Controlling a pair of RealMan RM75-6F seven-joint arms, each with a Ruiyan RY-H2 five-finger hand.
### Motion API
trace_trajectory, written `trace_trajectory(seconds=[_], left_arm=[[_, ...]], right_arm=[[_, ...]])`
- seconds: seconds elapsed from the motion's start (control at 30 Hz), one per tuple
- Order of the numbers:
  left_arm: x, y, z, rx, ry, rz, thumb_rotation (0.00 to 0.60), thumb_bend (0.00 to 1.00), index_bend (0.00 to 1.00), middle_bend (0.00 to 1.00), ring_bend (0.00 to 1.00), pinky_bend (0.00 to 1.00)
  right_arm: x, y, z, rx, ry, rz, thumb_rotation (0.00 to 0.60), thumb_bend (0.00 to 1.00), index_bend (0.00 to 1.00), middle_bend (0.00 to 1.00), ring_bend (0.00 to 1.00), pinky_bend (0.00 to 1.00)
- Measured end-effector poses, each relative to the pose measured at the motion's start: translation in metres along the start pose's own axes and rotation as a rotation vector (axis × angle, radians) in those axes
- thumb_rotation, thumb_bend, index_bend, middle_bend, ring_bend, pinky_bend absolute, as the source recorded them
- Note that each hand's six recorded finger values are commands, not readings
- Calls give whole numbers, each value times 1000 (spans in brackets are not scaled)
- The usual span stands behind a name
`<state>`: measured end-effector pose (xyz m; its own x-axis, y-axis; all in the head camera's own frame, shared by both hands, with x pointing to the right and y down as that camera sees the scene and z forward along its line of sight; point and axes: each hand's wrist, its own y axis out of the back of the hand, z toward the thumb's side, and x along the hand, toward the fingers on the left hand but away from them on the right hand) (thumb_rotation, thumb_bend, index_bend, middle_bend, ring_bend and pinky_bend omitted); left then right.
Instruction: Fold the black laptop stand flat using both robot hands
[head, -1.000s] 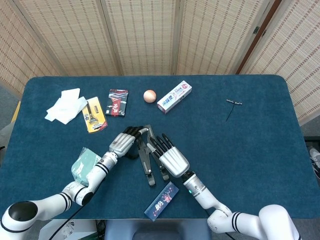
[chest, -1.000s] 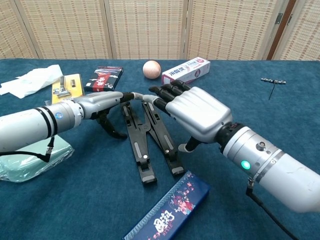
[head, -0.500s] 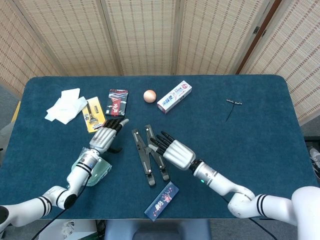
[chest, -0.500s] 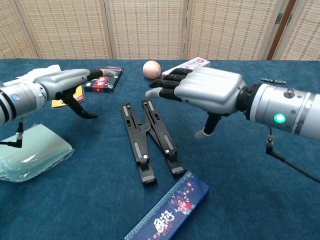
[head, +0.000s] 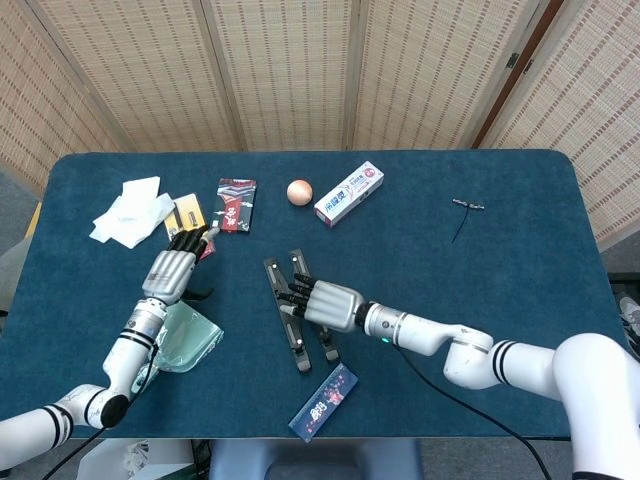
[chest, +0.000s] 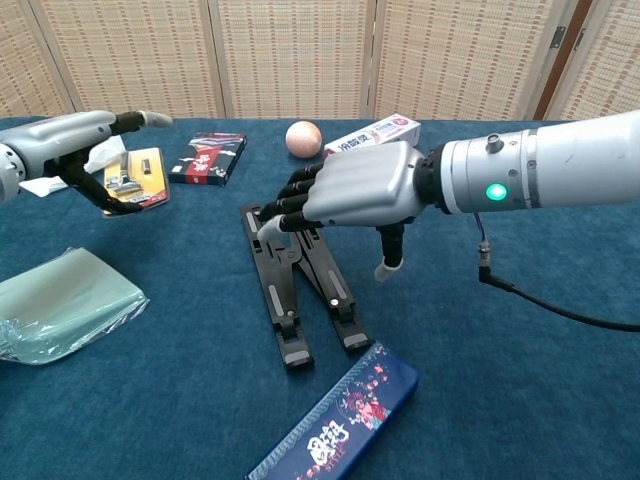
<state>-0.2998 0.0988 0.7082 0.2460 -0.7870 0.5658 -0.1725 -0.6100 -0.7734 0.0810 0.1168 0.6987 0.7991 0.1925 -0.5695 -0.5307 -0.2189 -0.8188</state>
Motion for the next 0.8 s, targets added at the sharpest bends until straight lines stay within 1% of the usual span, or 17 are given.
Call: trace_trajectory(seconds=[0.1, 0.23, 0.53, 0.8], left_arm=[[-1, 1, -4, -1, 8, 4, 600, 211, 0, 0, 0, 0], [-3, 2, -7, -10, 16, 9, 600, 210, 0, 0, 0, 0], [-6, 7, -15, -25, 28, 21, 600, 210, 0, 0, 0, 0], [-7, 8, -20, -28, 34, 20, 600, 210, 0, 0, 0, 0]], right_arm=[[-5, -3, 1, 9, 21, 14, 600, 0, 0, 0, 0, 0], [-15, -7, 3, 49, 48, 18, 600, 0, 0, 0, 0, 0], [-35, -8, 15, 80, 105, -1, 600, 0, 0, 0, 0, 0], [-41, -9, 16, 83, 125, 14, 600, 0, 0, 0, 0, 0]])
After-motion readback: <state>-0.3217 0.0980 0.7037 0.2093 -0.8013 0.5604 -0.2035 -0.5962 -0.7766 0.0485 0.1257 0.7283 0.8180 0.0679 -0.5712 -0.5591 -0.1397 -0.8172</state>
